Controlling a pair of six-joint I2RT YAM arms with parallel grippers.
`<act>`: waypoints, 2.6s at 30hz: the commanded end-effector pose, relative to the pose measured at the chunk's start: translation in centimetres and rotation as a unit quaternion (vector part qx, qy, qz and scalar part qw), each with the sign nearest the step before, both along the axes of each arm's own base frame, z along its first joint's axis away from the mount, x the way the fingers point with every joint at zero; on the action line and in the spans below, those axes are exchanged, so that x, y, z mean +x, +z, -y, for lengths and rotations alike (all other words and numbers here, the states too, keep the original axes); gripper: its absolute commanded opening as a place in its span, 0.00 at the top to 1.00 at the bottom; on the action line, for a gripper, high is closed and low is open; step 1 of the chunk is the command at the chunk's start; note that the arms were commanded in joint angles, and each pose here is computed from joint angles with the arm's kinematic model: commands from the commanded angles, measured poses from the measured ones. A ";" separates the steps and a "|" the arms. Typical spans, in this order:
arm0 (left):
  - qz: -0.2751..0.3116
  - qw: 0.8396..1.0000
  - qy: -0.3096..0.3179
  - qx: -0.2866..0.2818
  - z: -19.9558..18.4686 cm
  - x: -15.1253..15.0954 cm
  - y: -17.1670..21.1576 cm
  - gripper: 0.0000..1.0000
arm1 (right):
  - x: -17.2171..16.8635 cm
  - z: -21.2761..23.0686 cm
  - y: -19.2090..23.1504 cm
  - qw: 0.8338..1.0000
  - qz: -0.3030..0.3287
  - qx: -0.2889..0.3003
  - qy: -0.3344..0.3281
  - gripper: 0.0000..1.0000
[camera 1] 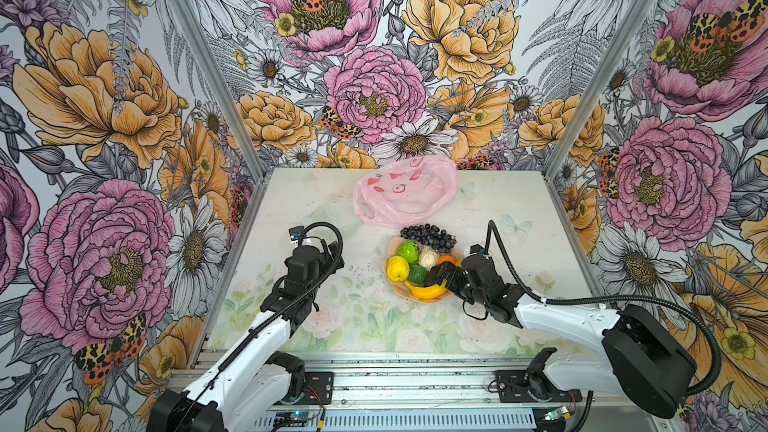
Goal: Take the fake fruits out of the plastic bag
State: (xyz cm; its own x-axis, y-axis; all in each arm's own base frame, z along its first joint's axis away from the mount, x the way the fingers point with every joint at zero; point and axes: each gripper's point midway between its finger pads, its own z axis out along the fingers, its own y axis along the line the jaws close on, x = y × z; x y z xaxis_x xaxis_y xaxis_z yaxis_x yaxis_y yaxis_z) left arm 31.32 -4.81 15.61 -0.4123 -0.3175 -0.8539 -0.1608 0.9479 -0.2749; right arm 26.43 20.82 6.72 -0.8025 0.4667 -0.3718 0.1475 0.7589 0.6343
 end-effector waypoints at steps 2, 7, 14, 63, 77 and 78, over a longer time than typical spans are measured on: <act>0.003 1.000 0.001 0.011 -0.3 0.2 -0.2 0.01 | -0.5 0.7 0.5 1.000 0.008 -0.017 0.016 0.00; 0.003 1.000 0.011 0.015 -0.7 0.3 -0.1 0.01 | -1.4 2.3 1.6 0.999 0.029 -0.033 0.031 0.01; 0.004 0.997 0.063 0.036 -2.5 0.8 0.5 0.01 | -2.0 7.5 4.2 0.992 0.056 -0.108 0.022 0.00; 0.130 0.985 -0.013 0.111 -7.5 8.7 -2.6 0.01 | 13.5 24.0 4.5 0.865 0.304 -0.382 -0.116 0.00; 0.140 0.984 -0.016 0.111 -7.3 8.9 -2.5 0.01 | 13.5 24.1 4.6 0.865 0.303 -0.382 -0.118 0.00; 0.143 0.983 -0.018 0.110 -7.2 8.8 -2.4 0.01 | 13.4 24.1 4.7 0.863 0.307 -0.383 -0.121 0.01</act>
